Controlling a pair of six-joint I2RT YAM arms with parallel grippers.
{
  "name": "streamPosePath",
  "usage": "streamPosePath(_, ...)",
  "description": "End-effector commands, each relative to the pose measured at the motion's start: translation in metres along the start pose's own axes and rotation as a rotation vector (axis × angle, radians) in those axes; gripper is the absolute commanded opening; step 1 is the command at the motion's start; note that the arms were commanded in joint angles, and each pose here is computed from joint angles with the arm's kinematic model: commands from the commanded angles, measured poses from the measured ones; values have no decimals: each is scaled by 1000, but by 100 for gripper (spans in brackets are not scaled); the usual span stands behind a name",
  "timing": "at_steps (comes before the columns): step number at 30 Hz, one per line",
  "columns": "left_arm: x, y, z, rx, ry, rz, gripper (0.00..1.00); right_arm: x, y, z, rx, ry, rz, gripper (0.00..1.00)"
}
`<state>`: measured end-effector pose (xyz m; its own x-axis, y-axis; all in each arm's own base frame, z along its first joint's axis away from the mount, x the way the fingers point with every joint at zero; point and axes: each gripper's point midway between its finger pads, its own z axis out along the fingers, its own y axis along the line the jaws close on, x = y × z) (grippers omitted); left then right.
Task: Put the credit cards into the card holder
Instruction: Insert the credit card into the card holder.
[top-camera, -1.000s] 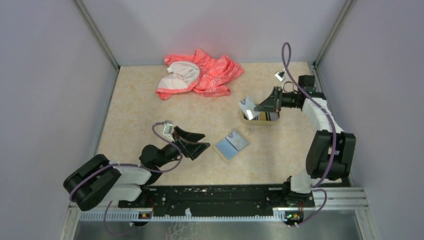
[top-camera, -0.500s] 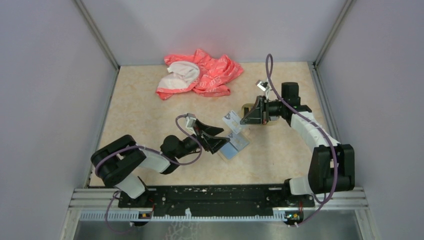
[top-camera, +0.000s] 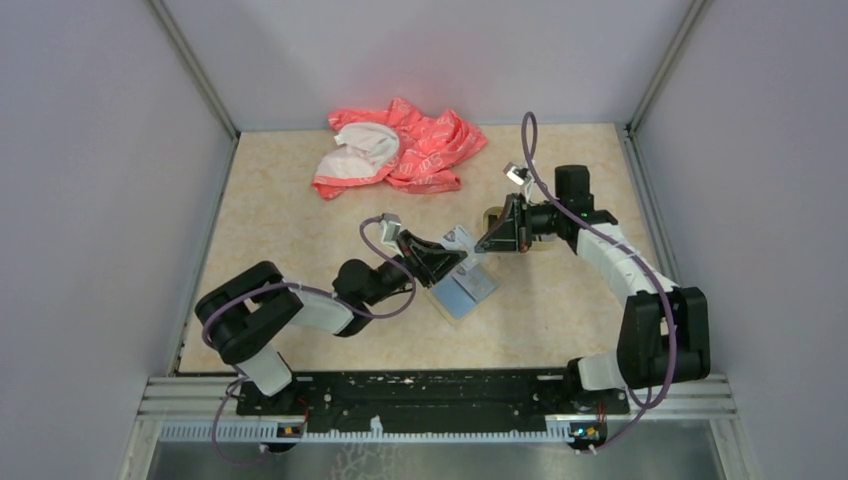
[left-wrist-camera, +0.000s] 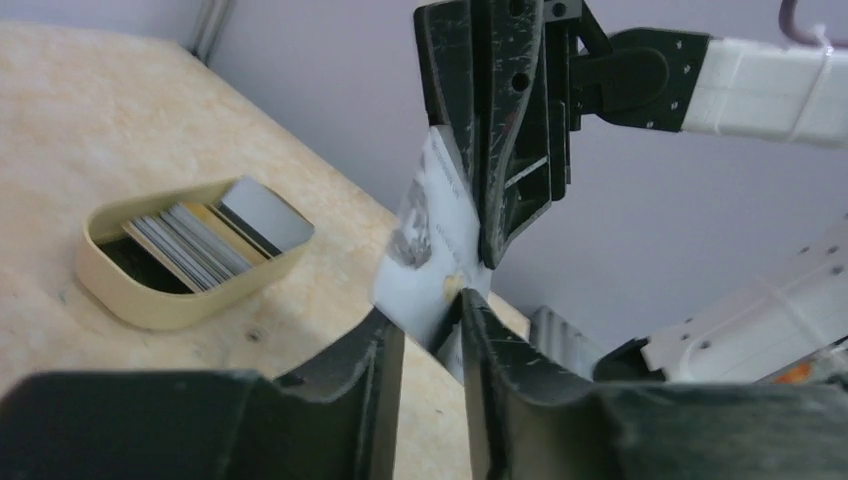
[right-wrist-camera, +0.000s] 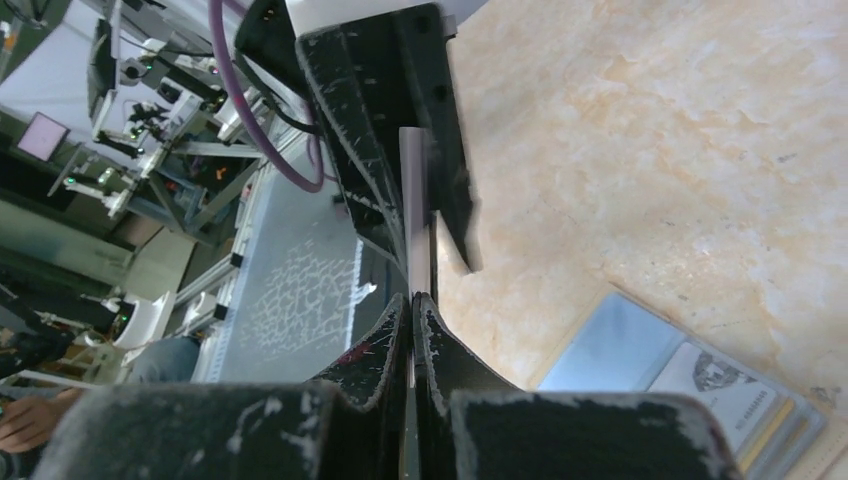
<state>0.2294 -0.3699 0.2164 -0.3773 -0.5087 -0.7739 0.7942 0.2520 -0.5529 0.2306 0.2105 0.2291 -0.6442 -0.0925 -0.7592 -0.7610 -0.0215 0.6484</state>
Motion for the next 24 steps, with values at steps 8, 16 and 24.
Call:
streamPosePath(8,-43,-44,-17,222,-123,76,0,-5,2,-9,158,113,-306,45)
streamPosePath(16,41,-26,-58,213,525,142,0,25,24,-12,106,127,-753,99)
streamPosePath(24,47,-30,-85,196,595,148,0,39,42,-5,50,62,-840,98)
